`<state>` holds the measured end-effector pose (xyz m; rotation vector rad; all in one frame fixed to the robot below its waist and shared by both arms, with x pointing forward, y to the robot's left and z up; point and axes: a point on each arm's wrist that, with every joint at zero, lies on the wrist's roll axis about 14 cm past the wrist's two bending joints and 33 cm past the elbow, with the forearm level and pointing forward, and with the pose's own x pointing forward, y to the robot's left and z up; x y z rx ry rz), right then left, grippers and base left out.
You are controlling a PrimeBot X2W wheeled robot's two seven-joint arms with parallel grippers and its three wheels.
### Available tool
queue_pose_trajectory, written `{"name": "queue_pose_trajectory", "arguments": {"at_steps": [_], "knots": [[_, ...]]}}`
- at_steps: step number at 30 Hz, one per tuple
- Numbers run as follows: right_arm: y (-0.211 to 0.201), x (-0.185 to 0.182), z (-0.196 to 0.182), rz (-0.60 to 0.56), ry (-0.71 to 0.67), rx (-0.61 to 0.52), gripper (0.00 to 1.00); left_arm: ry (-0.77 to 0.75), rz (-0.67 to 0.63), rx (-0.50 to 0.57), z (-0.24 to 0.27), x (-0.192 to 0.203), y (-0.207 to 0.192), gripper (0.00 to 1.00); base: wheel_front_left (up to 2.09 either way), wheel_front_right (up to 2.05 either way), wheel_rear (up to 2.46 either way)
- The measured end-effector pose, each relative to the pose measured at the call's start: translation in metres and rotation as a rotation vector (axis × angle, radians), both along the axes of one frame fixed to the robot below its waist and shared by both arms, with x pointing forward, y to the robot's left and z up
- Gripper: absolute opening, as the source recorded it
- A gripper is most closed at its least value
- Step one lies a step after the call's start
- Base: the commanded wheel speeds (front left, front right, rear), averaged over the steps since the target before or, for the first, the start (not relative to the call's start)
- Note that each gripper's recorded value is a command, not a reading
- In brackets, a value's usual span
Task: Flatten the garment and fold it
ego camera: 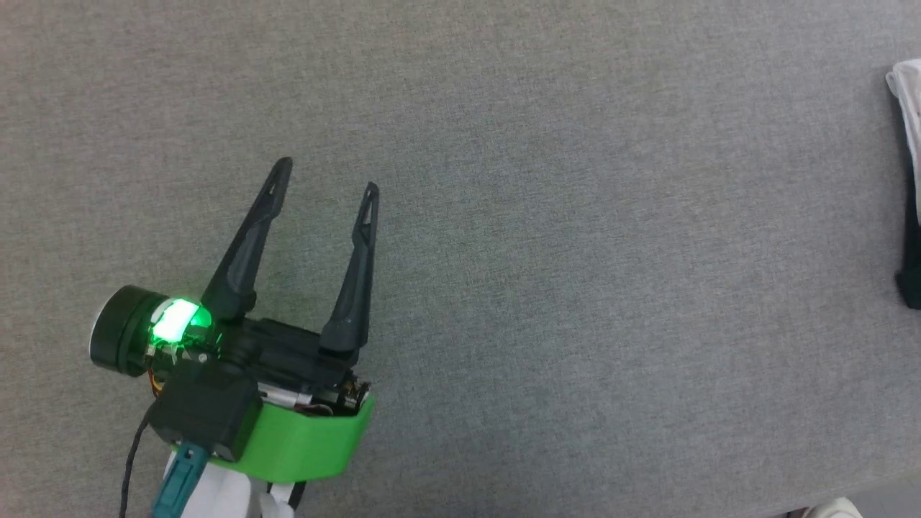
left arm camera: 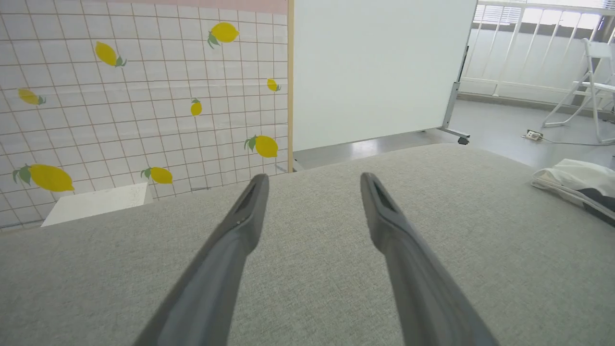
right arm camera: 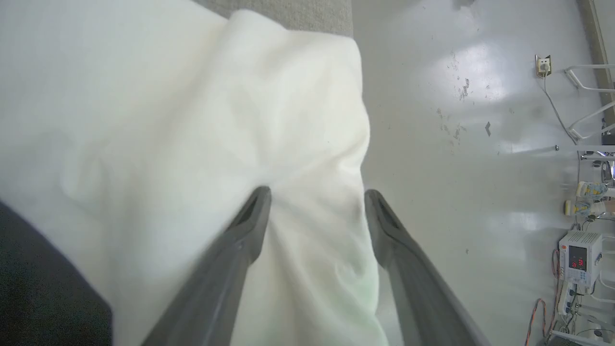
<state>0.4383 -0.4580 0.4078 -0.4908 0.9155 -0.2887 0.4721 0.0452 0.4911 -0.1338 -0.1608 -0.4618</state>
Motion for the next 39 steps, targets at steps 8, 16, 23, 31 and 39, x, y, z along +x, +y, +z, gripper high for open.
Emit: {"name": "queue_pose_trajectory", "arguments": {"at_steps": [8, 16, 23, 31, 39], "knots": [[-0.003, -0.008, 0.026, -0.017, -0.084, 0.007, 1.00, -0.039, 0.059, 0.013, 0.018, -0.009, 0.010, 1.00, 0.00, 0.00, 0.00], [0.016, -0.030, 0.054, 0.004, -0.221, 0.063, 1.00, -0.025, 0.104, 0.013, 0.034, -0.042, 0.022, 1.00, 0.00, 0.00, 0.00], [0.074, -0.042, 0.071, 0.066, -0.412, 0.221, 1.00, -0.059, 0.150, 0.016, 0.057, -0.070, 0.037, 1.00, 0.00, 0.00, 0.00], [0.163, -0.042, 0.116, 0.209, -0.717, 0.396, 1.00, -0.078, 0.196, 0.014, 0.071, -0.096, 0.048, 1.00, 0.00, 0.00, 0.00], [0.223, -0.058, 0.145, 0.292, -0.913, 0.483, 1.00, -0.061, 0.275, 0.043, 0.066, -0.112, 0.073, 1.00, 0.00, 0.00, 0.00]]}}
